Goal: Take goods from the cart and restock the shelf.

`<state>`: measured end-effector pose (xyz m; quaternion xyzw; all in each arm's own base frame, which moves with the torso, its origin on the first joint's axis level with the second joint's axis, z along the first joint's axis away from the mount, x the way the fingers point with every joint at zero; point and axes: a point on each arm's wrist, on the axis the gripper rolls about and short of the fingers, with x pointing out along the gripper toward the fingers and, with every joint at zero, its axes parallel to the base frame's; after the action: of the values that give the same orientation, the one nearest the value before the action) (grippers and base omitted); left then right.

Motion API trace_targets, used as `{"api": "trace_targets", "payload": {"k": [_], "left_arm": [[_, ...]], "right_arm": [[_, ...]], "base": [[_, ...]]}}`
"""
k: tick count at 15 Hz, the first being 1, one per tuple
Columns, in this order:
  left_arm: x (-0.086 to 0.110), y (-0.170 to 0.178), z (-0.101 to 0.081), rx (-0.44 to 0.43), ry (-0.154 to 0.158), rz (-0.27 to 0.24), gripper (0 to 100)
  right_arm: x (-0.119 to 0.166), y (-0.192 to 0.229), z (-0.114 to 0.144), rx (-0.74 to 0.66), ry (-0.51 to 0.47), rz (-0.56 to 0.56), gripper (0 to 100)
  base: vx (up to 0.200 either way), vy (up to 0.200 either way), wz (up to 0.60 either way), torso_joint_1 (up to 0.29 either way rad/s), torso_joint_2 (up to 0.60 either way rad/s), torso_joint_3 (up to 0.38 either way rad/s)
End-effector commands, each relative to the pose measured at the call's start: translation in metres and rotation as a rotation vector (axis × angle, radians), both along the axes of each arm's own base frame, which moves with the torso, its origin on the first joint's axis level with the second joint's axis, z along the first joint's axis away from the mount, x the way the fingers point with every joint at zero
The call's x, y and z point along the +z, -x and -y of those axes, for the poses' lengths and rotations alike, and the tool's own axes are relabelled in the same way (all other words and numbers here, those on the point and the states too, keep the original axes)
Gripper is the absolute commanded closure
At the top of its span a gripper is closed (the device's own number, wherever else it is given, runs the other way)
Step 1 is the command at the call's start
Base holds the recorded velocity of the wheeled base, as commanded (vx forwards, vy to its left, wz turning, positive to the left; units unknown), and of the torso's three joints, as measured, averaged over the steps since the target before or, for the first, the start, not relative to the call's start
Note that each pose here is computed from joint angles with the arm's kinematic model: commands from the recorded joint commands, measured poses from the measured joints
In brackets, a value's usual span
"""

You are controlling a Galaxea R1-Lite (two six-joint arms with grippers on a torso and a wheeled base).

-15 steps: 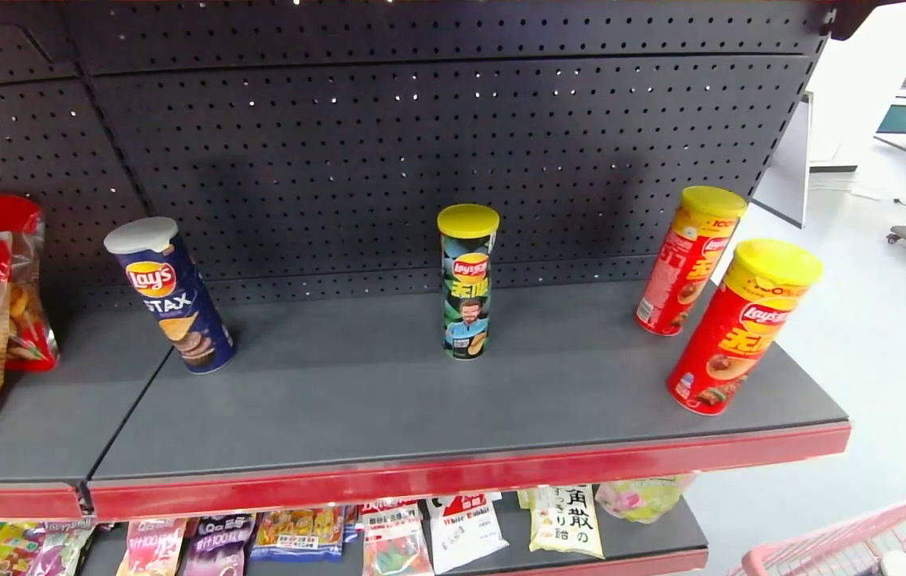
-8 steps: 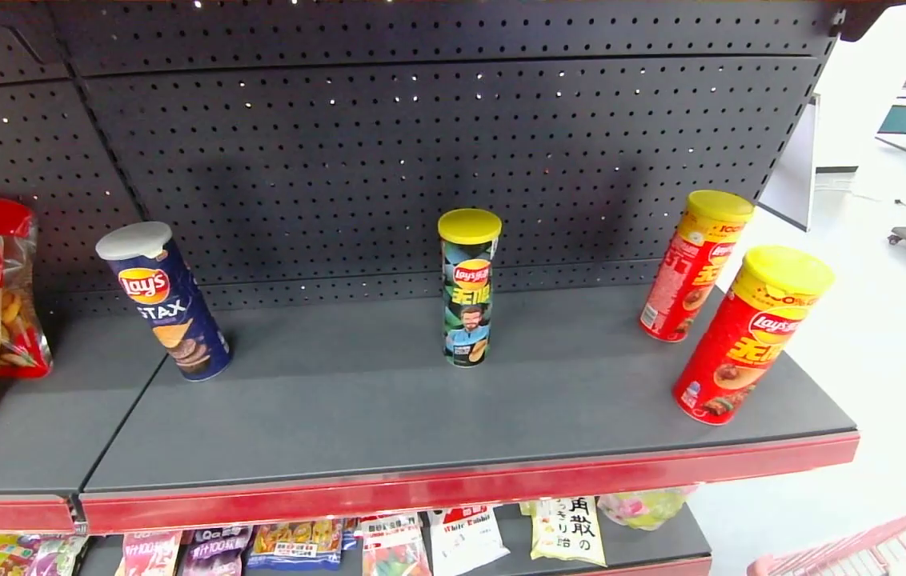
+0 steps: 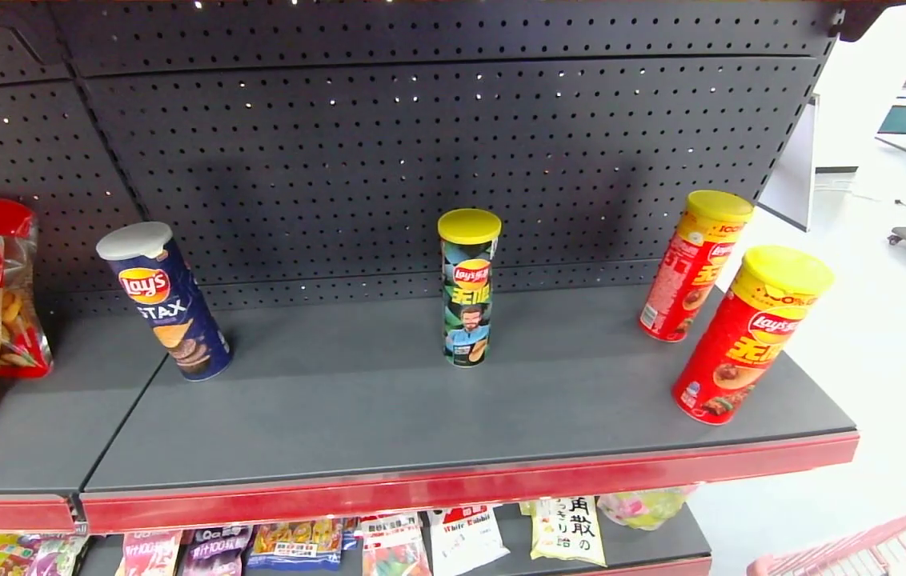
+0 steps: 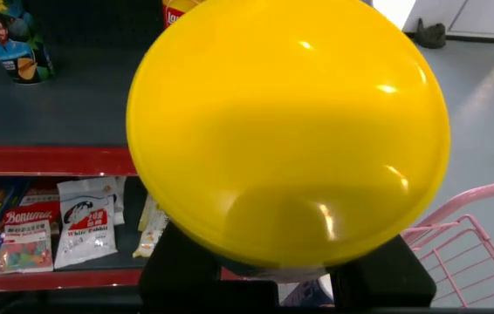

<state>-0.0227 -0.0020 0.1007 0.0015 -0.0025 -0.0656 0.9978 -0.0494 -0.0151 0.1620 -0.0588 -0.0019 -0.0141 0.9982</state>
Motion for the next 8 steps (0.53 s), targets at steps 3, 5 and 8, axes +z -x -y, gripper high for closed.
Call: {"api": "trace_targets", "payload": {"k": [3,5,8], "left_arm": [[0.122,-0.082,0.014,-0.309,0.057,-0.159,0],[0.108,-0.116,0.027,-0.505,-0.030,-0.248,0],[0.099,-0.175,0.041,-0.623,-0.016,-0.264,0]], "right_arm": [[-0.003,-0.002,0.000,0.005,0.003,-0.011,100],[-0.002,-0.003,0.000,0.011,0.004,-0.016,100],[0.002,-0.008,0.000,0.033,0.011,-0.038,100]], "base": [[0.000,0.000,0.00,0.000,0.00,0.000],[0.000,0.000,0.00,0.000,0.00,0.000],[0.000,0.000,0.00,0.000,0.00,0.000]]}}
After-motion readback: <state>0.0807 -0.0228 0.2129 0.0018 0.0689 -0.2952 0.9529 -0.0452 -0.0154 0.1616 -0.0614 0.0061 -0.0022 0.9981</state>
